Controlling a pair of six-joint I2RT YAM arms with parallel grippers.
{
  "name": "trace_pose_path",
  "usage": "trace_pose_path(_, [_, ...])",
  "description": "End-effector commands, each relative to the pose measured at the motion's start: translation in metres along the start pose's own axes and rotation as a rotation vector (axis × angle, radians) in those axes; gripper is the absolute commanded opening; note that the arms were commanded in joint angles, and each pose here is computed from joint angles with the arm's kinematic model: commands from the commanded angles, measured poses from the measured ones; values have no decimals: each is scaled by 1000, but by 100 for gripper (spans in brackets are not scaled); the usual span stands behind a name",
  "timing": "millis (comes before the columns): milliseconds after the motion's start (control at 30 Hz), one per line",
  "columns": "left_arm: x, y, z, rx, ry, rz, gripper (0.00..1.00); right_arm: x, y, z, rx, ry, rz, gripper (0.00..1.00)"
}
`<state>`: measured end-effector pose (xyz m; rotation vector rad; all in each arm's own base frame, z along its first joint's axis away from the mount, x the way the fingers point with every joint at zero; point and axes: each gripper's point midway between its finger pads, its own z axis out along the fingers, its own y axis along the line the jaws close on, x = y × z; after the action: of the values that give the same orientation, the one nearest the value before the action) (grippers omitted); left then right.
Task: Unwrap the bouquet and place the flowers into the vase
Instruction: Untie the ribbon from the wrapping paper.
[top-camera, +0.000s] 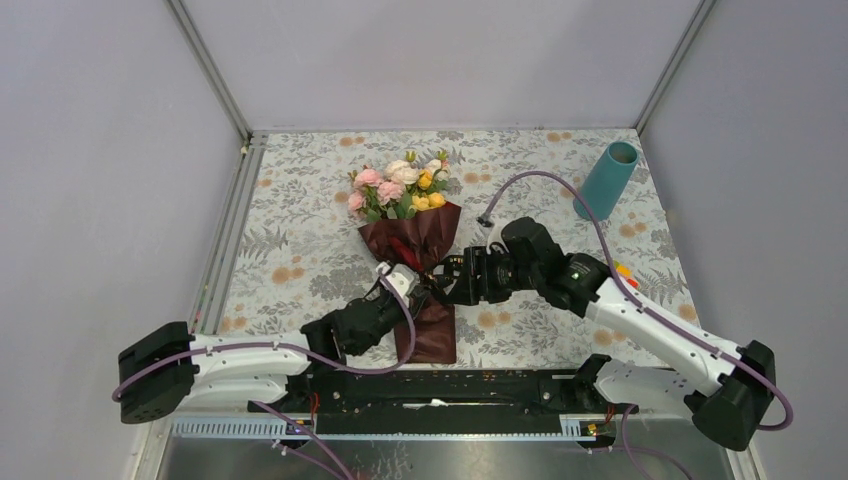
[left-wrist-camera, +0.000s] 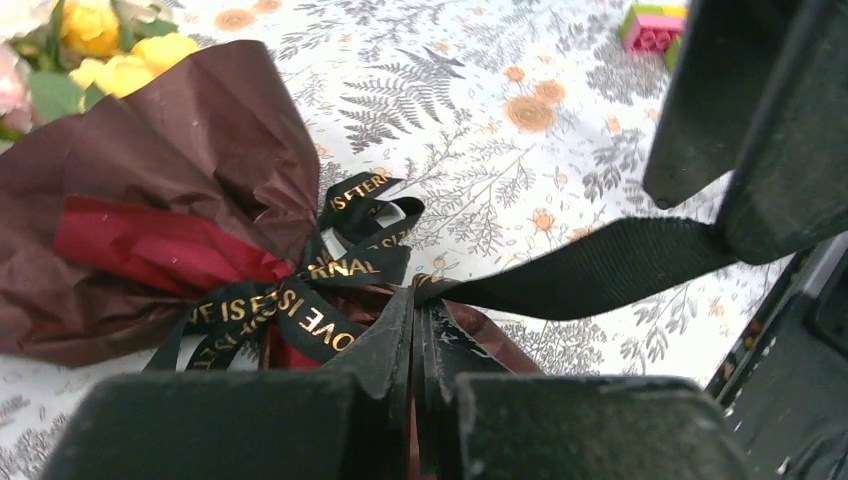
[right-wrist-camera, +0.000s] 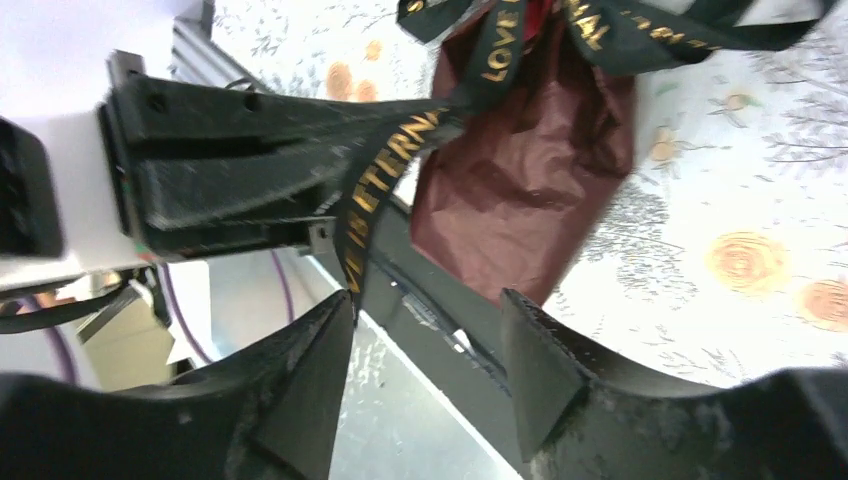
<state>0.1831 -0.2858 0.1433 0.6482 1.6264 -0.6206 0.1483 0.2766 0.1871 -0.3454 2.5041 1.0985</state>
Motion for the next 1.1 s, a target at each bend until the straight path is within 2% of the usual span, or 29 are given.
trace_pose_path(0, [-15,19,-6,-128,-62,-276,0,-20,-25,-11,118,-163,-7,66])
trace_pose_path(133, [-11,39,-14,-207,-70,-476,0,-26,-39,-10,170,-216,-22,73])
trace_pose_path(300, [-8,53,-20,-217,-87,-619,0,-42,-67,4,263,-256,-12,73])
trace_pose_path(500, [-2,58,-21,-227,-25,-625,0,-69,-99,29,306,-295,29,68])
trace_pose_path(633, [-1,59,-21,-229,-9,-633,0,-78,-118,53,334,-303,63,58])
trace_pose_path(767, [-1,58,-19,-222,1,-642,0,-78,-134,76,334,-265,96,53])
trace_pose_path(1067, [1,54,-15,-205,29,-638,0,-71,-152,103,349,-230,146,59])
